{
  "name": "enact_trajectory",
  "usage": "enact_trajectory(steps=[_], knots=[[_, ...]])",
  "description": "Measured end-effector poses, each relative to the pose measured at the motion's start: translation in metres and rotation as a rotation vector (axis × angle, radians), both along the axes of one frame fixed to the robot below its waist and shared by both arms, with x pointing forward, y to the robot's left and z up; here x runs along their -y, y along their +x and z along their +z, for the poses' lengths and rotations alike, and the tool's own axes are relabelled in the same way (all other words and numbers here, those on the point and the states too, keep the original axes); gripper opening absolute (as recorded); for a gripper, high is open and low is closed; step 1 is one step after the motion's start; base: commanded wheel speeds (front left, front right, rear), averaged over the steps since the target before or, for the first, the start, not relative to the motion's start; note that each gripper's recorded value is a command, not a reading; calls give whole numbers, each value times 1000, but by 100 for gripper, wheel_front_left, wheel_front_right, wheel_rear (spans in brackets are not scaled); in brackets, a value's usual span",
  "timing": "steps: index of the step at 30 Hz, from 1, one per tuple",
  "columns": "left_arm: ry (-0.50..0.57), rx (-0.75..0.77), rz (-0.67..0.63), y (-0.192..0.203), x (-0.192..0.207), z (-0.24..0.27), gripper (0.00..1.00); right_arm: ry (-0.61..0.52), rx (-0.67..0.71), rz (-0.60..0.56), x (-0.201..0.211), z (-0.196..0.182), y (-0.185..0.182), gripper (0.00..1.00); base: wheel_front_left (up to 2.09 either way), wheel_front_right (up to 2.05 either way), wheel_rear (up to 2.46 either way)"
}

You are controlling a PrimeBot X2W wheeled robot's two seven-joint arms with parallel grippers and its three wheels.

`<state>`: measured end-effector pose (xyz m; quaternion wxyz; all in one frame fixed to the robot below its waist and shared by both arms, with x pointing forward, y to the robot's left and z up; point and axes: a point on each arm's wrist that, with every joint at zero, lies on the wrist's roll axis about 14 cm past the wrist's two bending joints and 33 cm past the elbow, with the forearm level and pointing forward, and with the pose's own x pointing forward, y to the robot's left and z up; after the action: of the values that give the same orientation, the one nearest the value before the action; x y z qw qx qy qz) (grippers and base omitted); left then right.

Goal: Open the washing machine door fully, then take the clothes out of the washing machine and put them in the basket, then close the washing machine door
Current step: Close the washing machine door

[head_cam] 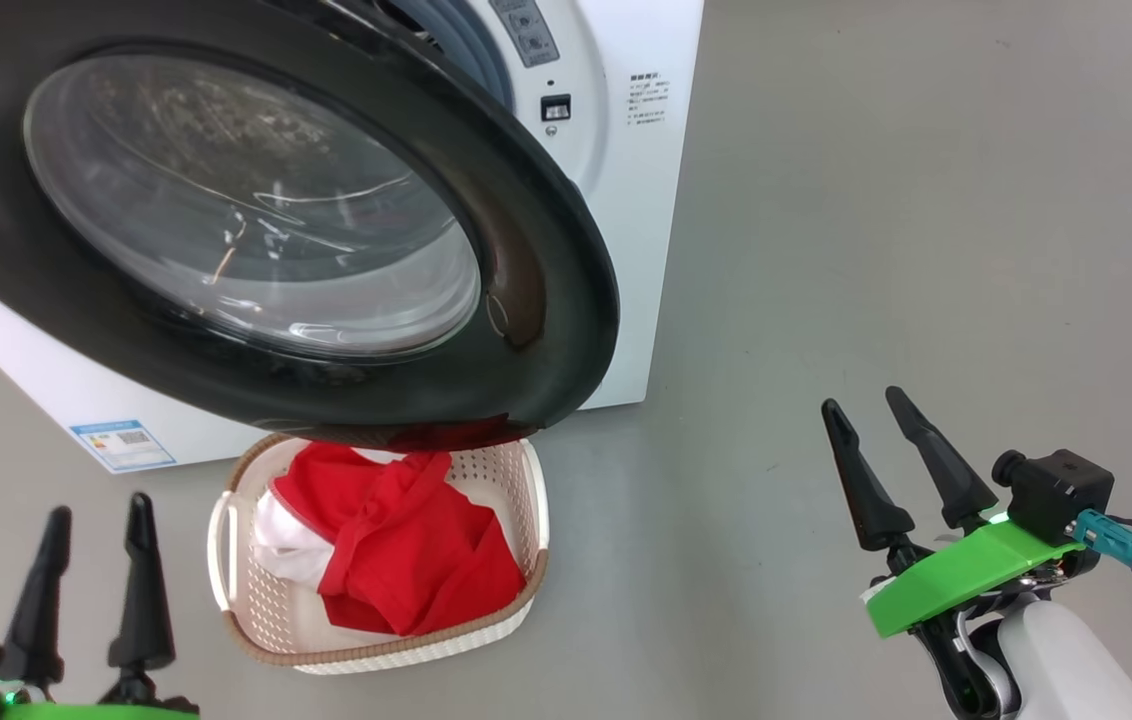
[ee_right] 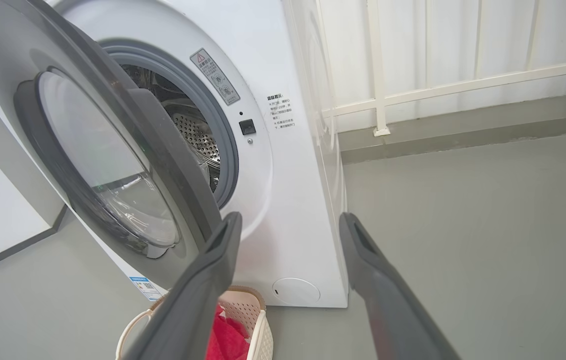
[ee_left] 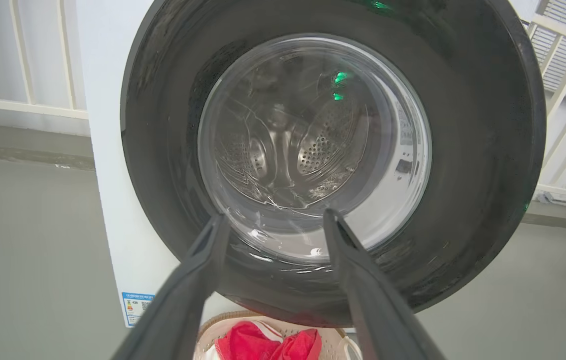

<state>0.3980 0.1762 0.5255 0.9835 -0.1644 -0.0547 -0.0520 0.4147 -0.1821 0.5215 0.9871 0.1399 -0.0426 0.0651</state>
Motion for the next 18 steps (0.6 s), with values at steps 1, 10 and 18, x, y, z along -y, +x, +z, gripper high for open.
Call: enact_trajectory(steps=[1,10,18], knots=[[17,-3,-1,-1,0,-2,100,0,0,2,-1,0,0,100,0,0,0],[27,-13,12,-8,6,-10,100,-4,7,14,-4,3,-1,100,0,0,0],[40,-11,3,-9,12,-10,100,-9,8,15,-3,3,-2,100,0,0,0]])
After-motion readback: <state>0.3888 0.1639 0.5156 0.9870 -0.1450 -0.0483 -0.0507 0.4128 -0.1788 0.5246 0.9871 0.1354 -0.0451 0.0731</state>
